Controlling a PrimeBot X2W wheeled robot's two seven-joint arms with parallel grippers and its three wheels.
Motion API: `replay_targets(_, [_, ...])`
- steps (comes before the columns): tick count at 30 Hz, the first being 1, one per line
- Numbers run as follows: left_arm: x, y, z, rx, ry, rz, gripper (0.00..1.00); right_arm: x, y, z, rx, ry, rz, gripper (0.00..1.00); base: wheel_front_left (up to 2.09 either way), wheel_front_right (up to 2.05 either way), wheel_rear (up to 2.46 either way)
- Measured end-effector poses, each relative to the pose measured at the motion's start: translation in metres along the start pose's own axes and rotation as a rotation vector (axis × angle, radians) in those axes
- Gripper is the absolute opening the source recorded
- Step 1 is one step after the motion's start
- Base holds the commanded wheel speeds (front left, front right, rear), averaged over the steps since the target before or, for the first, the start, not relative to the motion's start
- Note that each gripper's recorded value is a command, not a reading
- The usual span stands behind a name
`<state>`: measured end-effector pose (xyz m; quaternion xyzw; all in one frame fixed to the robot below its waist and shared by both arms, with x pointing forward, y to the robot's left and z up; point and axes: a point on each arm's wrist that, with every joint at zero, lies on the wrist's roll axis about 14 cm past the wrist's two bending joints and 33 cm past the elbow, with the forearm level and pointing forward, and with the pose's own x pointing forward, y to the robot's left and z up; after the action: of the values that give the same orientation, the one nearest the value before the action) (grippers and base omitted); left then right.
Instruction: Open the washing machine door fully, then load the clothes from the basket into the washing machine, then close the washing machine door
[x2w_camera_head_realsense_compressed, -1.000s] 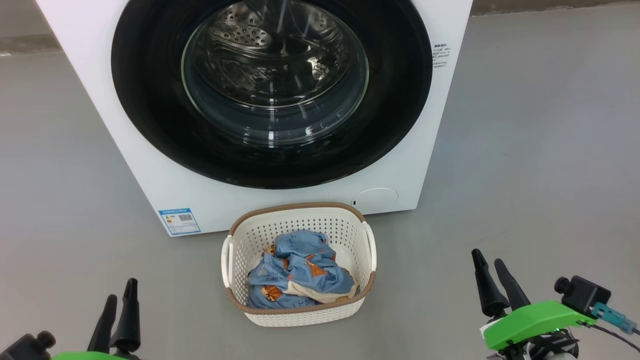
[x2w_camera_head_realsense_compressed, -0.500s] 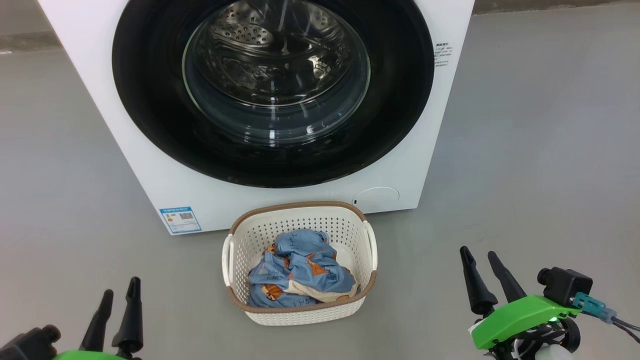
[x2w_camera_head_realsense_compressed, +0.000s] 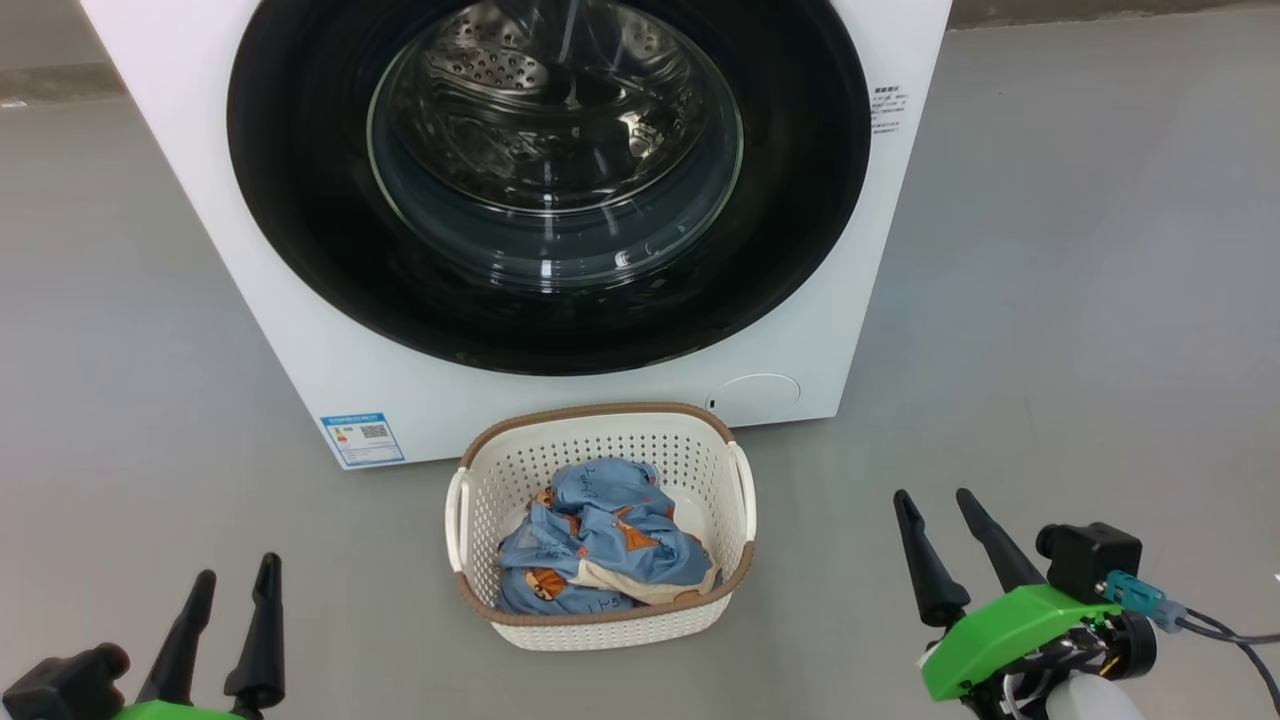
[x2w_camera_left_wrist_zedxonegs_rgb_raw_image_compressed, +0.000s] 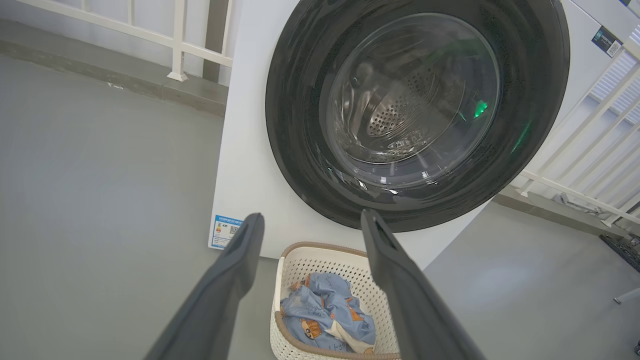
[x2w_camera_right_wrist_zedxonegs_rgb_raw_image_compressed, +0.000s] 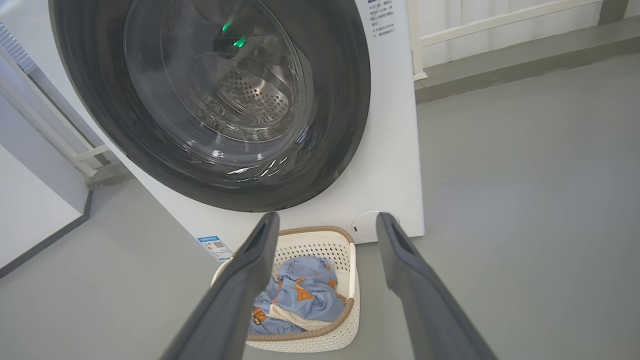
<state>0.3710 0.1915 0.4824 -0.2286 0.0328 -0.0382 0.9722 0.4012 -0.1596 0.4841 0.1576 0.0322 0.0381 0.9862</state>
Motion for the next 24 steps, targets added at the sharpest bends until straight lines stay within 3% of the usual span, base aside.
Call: replay_targets(24, [0.001, -0.001, 0.005, 0.248, -0.025, -0.051, 1.00, 0.011, 0.014, 0.011, -0.278, -0.045, 0.075, 1.00, 0.00, 0.00, 0.00])
